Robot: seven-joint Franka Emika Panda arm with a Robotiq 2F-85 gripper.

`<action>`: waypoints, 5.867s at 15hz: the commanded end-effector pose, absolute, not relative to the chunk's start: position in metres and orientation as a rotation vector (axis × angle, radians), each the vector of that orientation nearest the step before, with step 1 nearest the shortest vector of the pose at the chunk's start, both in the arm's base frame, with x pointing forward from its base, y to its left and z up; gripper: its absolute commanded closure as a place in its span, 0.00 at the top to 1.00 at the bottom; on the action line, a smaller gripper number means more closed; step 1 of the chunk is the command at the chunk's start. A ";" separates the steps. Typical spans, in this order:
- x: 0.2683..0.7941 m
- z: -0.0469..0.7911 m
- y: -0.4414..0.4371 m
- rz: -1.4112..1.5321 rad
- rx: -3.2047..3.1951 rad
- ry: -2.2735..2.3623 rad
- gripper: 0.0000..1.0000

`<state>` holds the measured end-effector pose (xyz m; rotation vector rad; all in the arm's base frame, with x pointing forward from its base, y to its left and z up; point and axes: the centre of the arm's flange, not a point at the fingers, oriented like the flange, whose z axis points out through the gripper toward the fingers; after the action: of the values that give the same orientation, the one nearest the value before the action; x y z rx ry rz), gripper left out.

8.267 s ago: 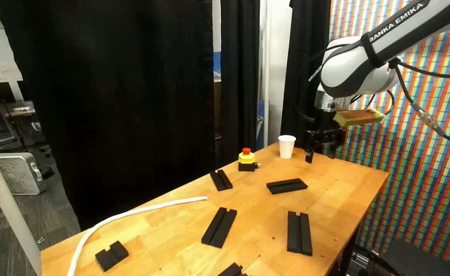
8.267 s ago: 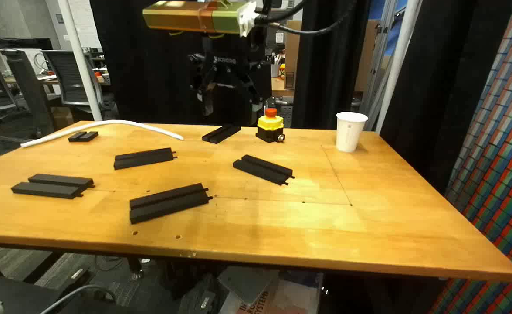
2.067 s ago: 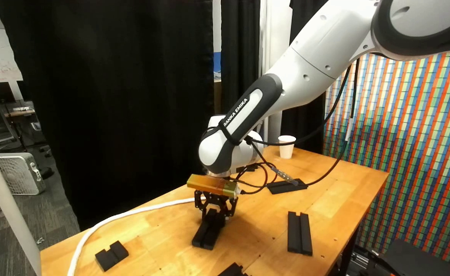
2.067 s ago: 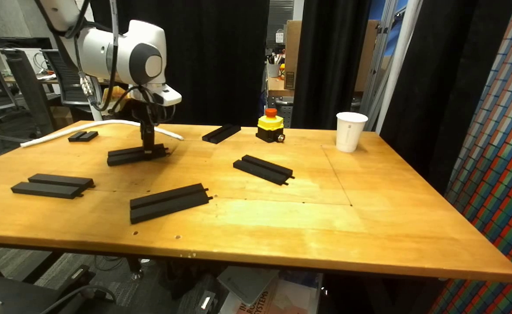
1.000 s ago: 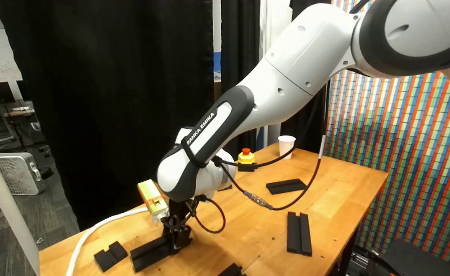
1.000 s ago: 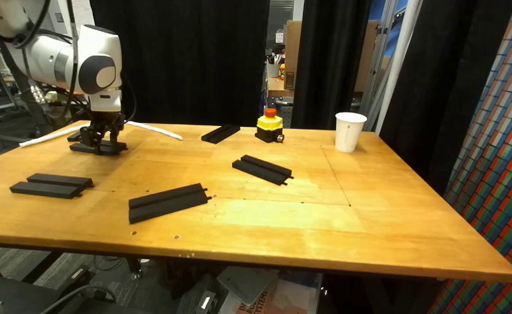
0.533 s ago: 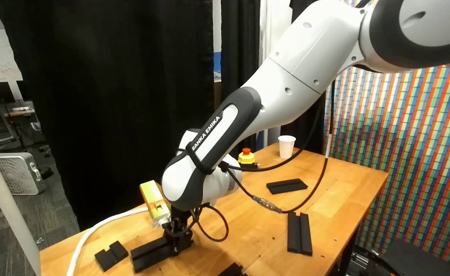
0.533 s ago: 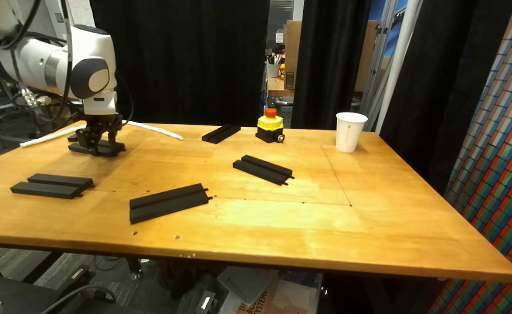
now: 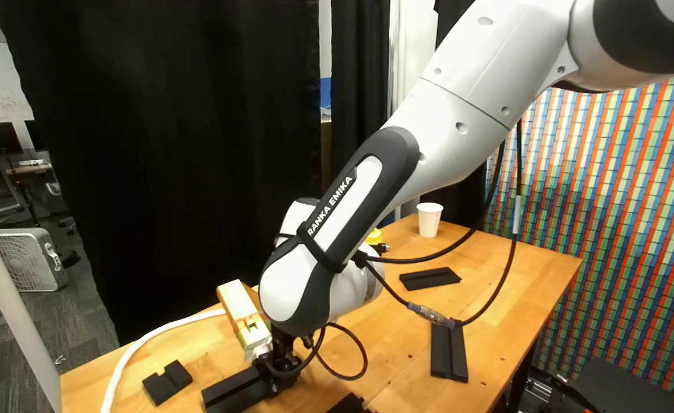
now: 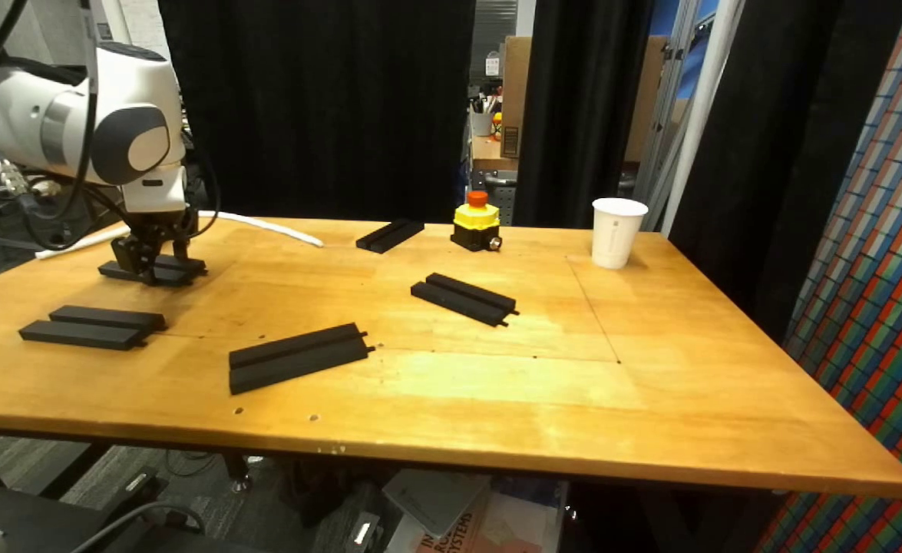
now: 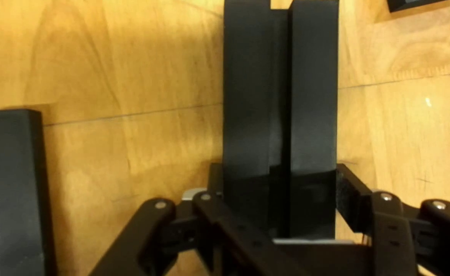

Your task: Connect the four black pieces together

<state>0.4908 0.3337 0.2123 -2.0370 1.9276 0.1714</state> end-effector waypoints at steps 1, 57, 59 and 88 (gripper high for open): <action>0.456 0.204 0.313 0.226 -2.107 1.924 0.45; 0.381 0.250 0.312 0.107 -2.440 1.842 1.00; 0.380 0.248 0.310 0.133 -2.426 1.848 1.00; 0.355 0.212 0.295 0.140 -2.411 1.748 1.00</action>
<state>0.3581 0.3019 0.2109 -2.4301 1.7729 0.1442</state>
